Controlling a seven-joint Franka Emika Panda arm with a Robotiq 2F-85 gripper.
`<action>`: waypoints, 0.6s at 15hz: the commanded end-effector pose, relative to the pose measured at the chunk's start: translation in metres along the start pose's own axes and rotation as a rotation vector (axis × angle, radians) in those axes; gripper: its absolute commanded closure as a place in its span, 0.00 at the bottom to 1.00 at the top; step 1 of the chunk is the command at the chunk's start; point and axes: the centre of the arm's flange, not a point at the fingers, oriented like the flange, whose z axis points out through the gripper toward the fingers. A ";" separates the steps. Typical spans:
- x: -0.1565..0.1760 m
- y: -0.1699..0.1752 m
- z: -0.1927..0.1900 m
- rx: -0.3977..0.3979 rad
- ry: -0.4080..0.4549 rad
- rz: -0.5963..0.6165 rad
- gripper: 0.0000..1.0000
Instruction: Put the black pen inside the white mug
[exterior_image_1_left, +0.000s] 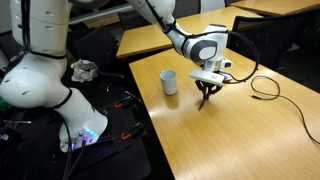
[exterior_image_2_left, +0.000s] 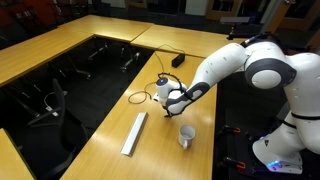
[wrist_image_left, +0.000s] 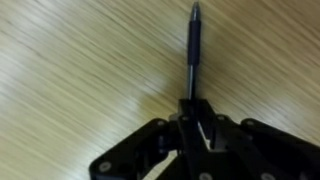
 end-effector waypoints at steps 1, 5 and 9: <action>-0.007 -0.010 -0.017 0.057 0.060 -0.031 0.96; -0.010 -0.026 -0.061 0.180 0.160 -0.221 0.96; -0.026 -0.036 -0.112 0.289 0.250 -0.406 0.96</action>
